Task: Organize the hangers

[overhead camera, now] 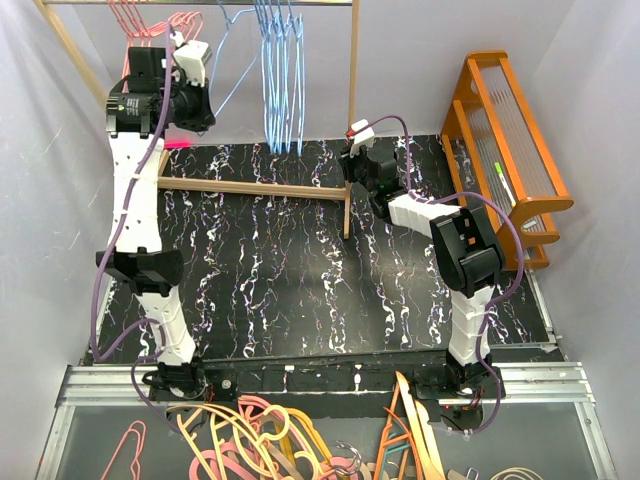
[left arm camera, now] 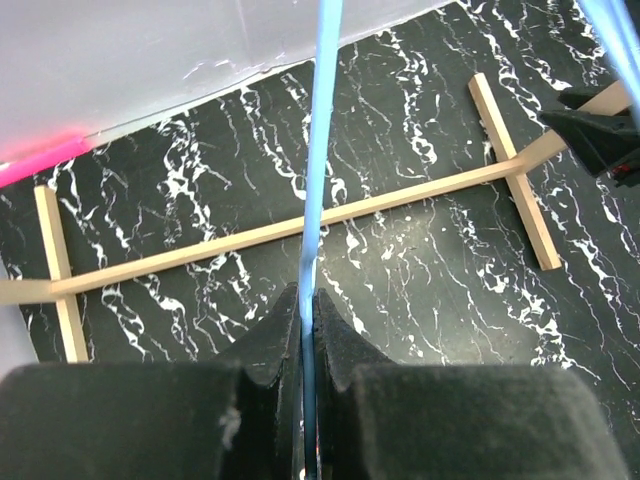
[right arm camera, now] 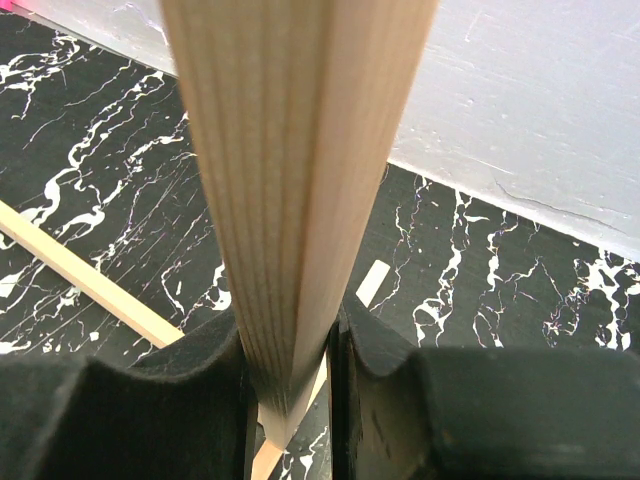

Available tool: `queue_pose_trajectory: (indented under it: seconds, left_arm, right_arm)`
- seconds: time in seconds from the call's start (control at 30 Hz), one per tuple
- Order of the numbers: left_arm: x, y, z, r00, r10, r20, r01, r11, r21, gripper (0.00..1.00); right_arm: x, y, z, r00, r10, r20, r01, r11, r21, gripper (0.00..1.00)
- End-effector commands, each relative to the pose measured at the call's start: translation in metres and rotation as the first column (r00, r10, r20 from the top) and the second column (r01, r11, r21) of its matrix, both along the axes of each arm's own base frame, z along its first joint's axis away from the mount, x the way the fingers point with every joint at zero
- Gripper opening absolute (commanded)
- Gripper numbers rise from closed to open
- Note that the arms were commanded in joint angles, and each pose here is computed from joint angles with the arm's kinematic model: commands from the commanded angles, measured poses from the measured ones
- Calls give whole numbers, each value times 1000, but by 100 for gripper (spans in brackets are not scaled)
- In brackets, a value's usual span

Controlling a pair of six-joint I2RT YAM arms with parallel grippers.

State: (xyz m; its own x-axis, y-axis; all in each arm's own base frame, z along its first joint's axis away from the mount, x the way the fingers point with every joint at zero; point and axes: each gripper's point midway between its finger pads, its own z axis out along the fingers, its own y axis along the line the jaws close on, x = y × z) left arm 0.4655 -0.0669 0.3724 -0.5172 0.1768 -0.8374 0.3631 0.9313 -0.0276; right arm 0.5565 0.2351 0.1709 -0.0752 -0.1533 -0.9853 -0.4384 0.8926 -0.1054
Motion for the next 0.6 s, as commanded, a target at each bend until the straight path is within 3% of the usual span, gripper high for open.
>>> queue_pose_trajectory:
  seconds: [0.0,0.17,0.2,0.27,0.33,0.4,0.43,0.57]
  left_arm:
    - [3,-29,22,995,-45,87,43,999,23,0]
    - [3,-54,17,992,-88,88,84,995,52,0]
    - [3,-53,15,993,-77,84,72,995,63,9]
    - [5,-44,12,996,-45,83,37,995,98,38]
    - [7,-24,8,996,28,86,-42,984,170,65]
    - [5,-2,2,991,106,83,-123,964,237,91]
    - [3,10,-1,988,138,75,-153,954,256,96]
    - [-20,56,-3,970,240,36,-242,942,234,97]
  right_arm:
    - [-16,33,17,988,149,34,-148,988,-43,8]
    - [-15,34,16,989,147,29,-146,989,-36,8]
    - [-16,36,15,988,153,27,-152,988,-35,18]
    - [-16,37,15,987,162,26,-161,986,-34,53]
    - [-15,38,16,986,162,30,-161,986,-34,96]
    - [-12,35,18,989,145,35,-144,989,-33,98]
    - [-11,33,18,990,138,35,-137,990,-30,98]
    - [-6,25,19,992,129,15,-129,992,9,98]
